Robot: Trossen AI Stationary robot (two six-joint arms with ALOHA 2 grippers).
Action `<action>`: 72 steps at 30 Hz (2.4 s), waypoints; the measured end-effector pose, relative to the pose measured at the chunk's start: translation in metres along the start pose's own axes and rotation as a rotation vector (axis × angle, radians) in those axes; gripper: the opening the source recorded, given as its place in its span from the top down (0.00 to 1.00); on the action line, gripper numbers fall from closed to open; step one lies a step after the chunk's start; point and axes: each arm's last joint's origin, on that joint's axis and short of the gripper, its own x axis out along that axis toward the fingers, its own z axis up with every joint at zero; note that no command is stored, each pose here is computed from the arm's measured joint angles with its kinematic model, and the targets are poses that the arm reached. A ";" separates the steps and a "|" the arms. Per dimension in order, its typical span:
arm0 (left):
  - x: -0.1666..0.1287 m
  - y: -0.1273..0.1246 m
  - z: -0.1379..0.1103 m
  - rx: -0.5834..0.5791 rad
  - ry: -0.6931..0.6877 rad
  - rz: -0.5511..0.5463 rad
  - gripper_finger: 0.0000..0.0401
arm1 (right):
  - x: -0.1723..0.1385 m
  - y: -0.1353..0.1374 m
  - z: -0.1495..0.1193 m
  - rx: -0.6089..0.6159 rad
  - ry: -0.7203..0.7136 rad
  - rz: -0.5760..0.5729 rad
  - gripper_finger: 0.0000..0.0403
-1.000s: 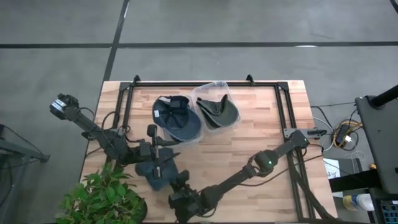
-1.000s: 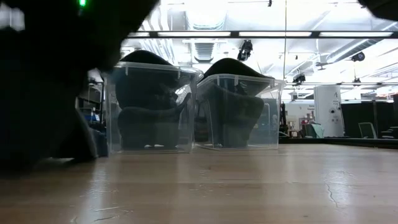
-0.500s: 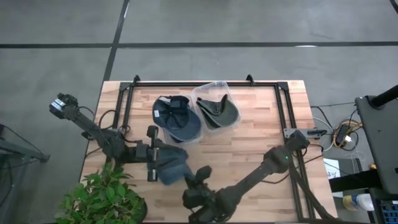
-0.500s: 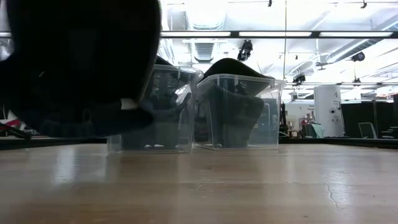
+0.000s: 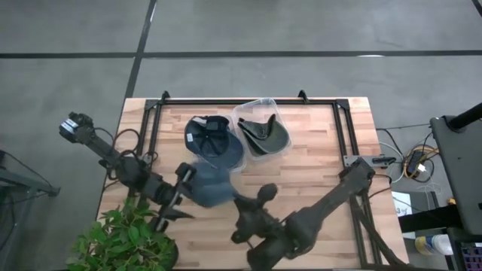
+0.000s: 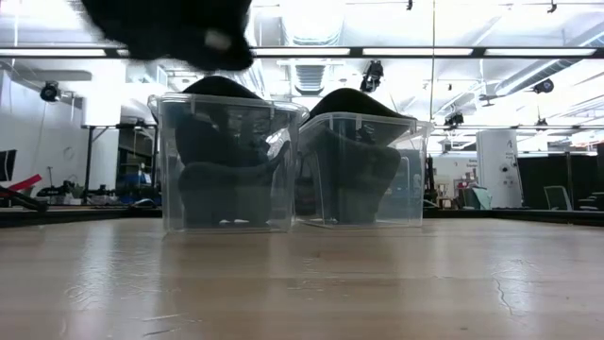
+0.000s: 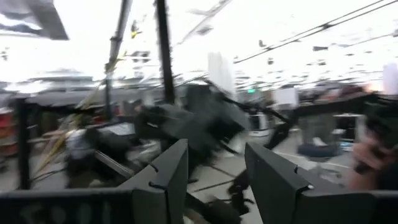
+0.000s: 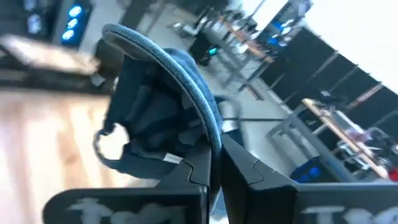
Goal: Pick & Place hat
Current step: Put the dark blue cap into the left transparent bin
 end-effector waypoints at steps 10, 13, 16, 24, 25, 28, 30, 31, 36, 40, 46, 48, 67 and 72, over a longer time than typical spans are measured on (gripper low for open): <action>-0.003 -0.001 0.001 0.012 -0.004 -0.039 0.62 | -0.007 -0.083 0.035 0.018 -0.050 -0.206 0.97; -0.003 0.001 -0.003 0.019 0.042 0.018 0.62 | -0.009 -0.109 0.047 0.083 -0.058 -0.173 0.97; -0.002 0.003 -0.014 0.052 0.134 0.094 0.62 | -0.008 -0.121 0.052 0.104 -0.063 -0.160 0.98; 0.000 0.015 -0.042 0.153 0.258 0.316 0.62 | 0.006 -0.138 0.078 0.153 -0.162 0.001 0.98; 0.001 0.017 -0.046 0.152 0.274 0.349 0.62 | 0.007 -0.140 0.081 0.146 -0.180 0.001 0.98; -0.001 0.019 -0.054 0.131 0.295 0.388 0.62 | 0.008 -0.143 0.088 0.110 -0.221 -0.013 0.98; -0.003 0.019 -0.058 0.121 0.281 0.389 0.62 | 0.008 -0.146 0.093 0.106 -0.262 0.007 0.98; -0.004 0.019 -0.060 0.116 0.264 0.391 0.62 | 0.007 -0.149 0.095 0.107 -0.282 0.024 0.98; -0.019 0.016 -0.068 0.100 0.108 0.275 0.62 | 0.008 -0.165 0.100 0.121 -0.338 0.067 0.98; -0.045 0.015 -0.076 0.072 -0.080 0.221 0.62 | 0.011 -0.174 0.101 0.132 -0.346 0.076 0.98; -0.076 0.034 -0.071 0.084 -0.284 0.361 0.62 | 0.026 -0.184 0.103 0.203 -0.408 0.187 0.98; -0.077 0.041 -0.071 0.061 -0.288 0.420 0.62 | 0.032 -0.184 0.104 0.243 -0.438 0.242 0.98; -0.059 0.053 -0.047 0.158 -0.354 0.481 0.62 | 0.094 -0.160 0.093 0.264 -0.430 0.302 0.97; -0.057 0.055 -0.037 0.177 -0.402 0.512 0.62 | 0.094 -0.159 0.092 0.283 -0.416 0.317 0.97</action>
